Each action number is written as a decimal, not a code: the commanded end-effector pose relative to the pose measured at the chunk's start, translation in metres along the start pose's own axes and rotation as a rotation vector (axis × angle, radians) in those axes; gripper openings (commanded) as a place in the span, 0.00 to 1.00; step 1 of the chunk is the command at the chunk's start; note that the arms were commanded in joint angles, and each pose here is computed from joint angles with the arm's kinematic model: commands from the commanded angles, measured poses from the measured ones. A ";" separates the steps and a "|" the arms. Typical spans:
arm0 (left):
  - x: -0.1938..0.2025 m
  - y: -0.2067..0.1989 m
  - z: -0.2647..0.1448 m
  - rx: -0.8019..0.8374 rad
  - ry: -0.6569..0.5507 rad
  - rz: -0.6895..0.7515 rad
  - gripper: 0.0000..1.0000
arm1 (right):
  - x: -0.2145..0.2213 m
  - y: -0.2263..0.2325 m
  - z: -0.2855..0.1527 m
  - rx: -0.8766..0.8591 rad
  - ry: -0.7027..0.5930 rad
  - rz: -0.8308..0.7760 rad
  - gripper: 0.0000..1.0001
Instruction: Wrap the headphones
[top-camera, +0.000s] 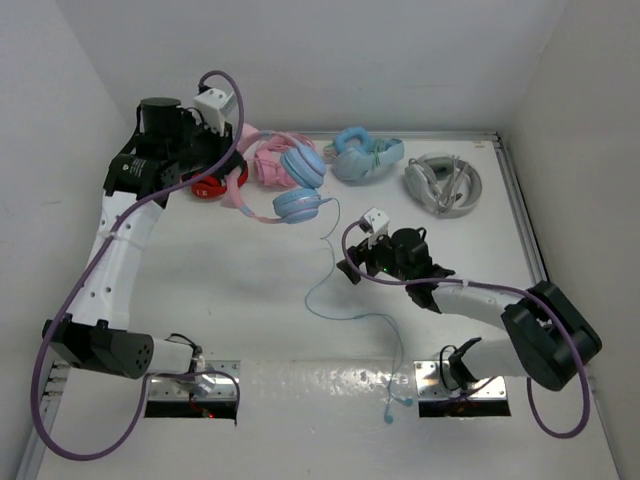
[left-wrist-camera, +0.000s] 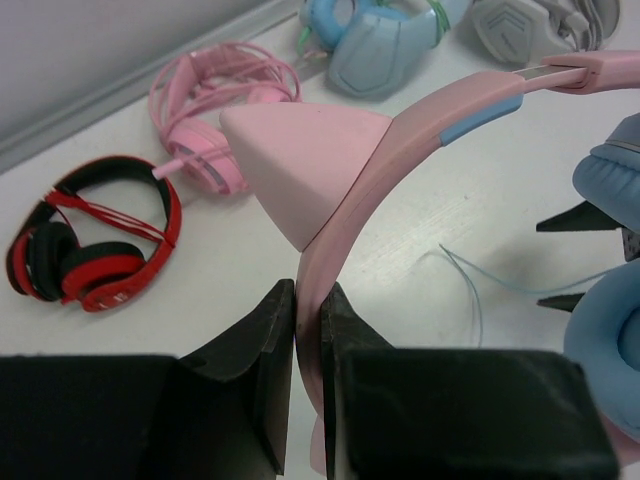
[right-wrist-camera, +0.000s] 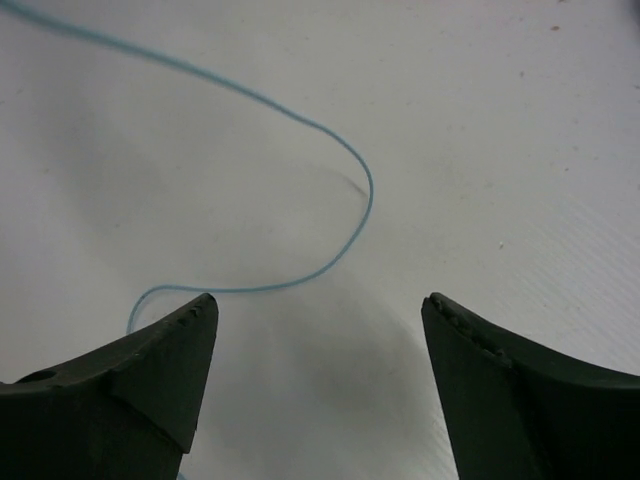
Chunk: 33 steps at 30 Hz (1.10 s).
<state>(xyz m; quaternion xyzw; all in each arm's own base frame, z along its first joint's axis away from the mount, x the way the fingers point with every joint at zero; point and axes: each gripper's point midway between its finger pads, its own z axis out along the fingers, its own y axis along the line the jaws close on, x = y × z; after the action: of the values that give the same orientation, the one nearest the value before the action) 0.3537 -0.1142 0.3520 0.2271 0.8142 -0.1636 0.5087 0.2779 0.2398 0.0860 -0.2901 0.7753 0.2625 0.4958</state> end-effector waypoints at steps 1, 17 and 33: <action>-0.017 -0.008 -0.008 0.037 -0.057 -0.053 0.00 | -0.023 -0.011 0.009 0.064 -0.134 0.030 0.78; -0.010 -0.022 0.001 0.168 -0.069 -0.395 0.00 | -0.020 -0.011 0.060 0.038 -0.232 0.324 0.10; 0.037 0.072 0.064 -0.270 -0.054 -0.691 0.00 | 0.003 0.153 0.078 -0.183 0.228 -0.016 0.00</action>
<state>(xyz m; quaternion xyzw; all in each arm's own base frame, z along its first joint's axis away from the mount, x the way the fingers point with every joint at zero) 0.3937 -0.0957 0.2943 -0.0687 0.8606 -0.2451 0.4412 0.2681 0.3757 0.0824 -0.2505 0.7928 0.3360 0.4426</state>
